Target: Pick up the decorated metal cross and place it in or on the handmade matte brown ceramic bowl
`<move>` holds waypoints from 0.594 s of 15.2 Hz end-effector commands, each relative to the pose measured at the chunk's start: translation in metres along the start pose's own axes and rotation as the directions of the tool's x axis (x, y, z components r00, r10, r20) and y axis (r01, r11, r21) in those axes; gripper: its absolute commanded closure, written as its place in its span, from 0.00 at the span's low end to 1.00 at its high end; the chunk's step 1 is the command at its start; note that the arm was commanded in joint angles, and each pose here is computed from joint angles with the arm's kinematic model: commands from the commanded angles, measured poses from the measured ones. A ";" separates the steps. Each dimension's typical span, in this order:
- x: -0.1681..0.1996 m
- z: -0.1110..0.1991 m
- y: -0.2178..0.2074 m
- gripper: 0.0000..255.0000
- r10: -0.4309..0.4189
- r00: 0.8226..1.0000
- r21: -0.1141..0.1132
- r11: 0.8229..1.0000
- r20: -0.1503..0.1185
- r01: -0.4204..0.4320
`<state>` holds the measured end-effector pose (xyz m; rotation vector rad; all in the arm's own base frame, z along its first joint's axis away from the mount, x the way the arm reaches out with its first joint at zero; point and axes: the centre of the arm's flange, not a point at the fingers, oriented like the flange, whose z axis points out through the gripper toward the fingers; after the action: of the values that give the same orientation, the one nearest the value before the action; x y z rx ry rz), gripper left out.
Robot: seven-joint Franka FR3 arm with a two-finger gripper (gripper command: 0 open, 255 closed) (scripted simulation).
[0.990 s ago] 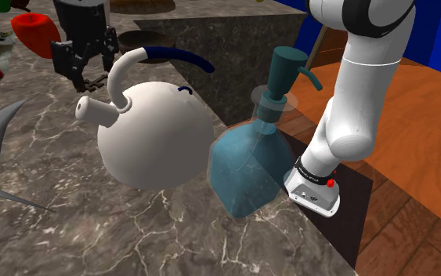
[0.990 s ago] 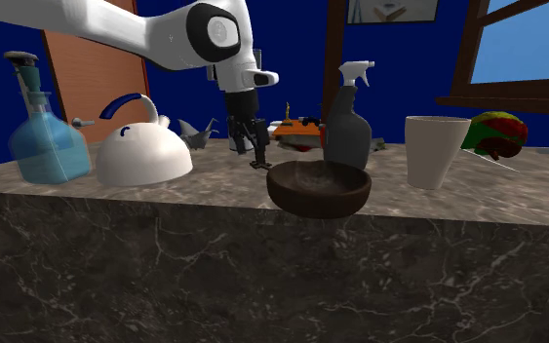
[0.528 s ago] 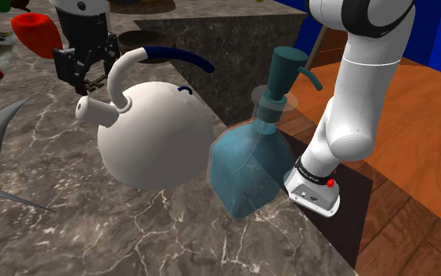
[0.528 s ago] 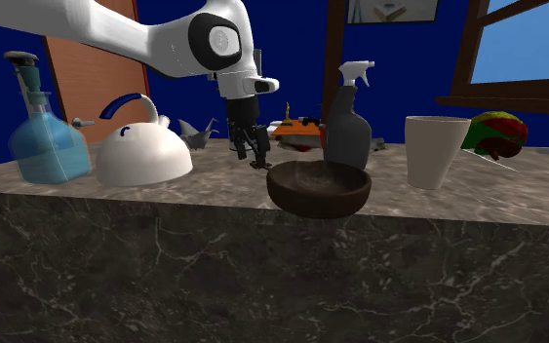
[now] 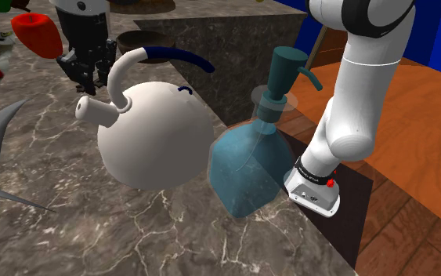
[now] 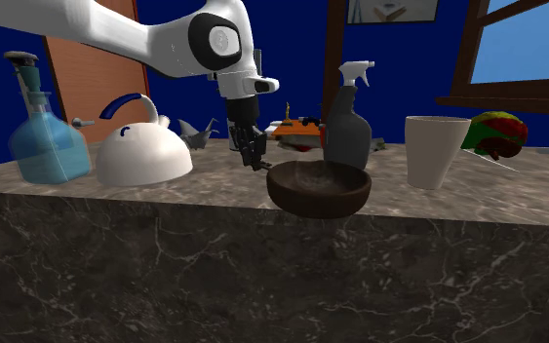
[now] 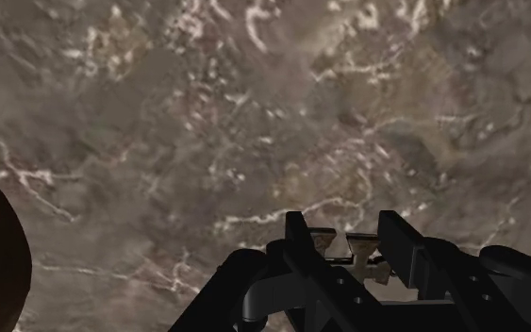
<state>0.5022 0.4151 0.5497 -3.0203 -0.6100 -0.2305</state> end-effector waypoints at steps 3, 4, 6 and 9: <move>0.000 0.000 0.000 1.00 0.000 1.000 0.000 1.000 0.000 0.000; 0.000 0.000 0.000 1.00 0.000 1.000 0.000 1.000 0.000 0.000; 0.002 -0.010 0.000 1.00 0.000 1.000 0.000 1.000 0.000 0.000; 0.004 -0.026 -0.001 1.00 0.000 1.000 0.000 1.000 0.000 0.000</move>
<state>0.5029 0.4153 0.5711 -3.0200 -0.6102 -0.2303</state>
